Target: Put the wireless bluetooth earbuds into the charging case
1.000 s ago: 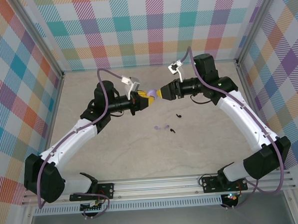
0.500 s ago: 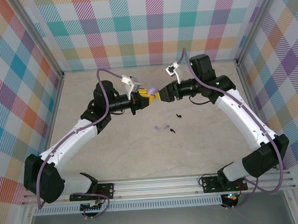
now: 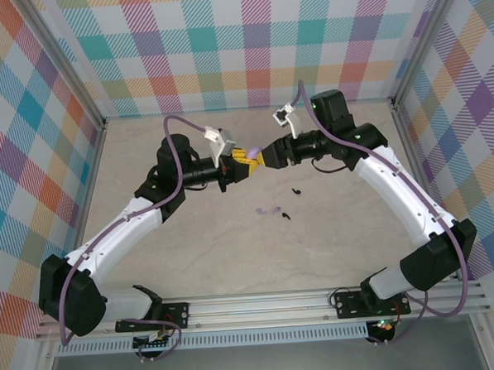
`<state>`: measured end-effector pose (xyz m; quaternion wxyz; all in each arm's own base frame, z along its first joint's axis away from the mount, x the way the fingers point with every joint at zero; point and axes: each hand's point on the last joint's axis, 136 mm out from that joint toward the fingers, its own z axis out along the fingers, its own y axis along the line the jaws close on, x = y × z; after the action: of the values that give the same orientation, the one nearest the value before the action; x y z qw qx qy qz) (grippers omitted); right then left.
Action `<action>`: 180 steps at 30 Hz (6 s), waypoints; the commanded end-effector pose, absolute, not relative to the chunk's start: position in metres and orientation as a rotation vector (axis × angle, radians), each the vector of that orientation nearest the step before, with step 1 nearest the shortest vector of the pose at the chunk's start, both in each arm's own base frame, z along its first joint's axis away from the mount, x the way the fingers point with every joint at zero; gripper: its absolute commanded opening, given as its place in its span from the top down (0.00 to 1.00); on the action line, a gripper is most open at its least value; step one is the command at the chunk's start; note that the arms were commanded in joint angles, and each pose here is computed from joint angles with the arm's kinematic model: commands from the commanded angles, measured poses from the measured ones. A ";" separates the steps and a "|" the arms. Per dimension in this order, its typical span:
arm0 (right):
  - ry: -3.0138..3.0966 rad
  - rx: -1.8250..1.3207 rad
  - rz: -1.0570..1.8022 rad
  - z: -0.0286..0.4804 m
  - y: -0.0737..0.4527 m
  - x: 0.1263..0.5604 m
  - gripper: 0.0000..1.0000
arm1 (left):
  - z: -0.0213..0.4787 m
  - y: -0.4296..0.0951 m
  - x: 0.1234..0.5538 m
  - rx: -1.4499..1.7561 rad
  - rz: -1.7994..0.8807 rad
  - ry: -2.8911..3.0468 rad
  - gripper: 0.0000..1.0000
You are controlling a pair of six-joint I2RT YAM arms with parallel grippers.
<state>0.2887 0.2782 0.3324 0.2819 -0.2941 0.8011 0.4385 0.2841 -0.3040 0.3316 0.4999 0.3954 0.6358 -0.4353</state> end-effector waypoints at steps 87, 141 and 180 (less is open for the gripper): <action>3.183 -0.115 0.497 0.039 0.255 0.288 0.70 | 0.345 -0.268 0.217 0.860 -1.110 1.468 0.87; 3.186 -0.055 0.205 0.025 0.246 0.311 0.70 | 0.342 -0.271 0.222 0.854 -1.114 1.479 0.87; 3.176 -0.467 0.036 0.017 0.241 0.319 0.65 | 0.343 -0.270 0.222 0.845 -1.112 1.482 0.86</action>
<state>0.3243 0.2430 0.0193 -0.0172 -0.1271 0.9914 0.0255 0.2286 -0.2674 0.3362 0.5154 0.3426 0.6357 -0.4614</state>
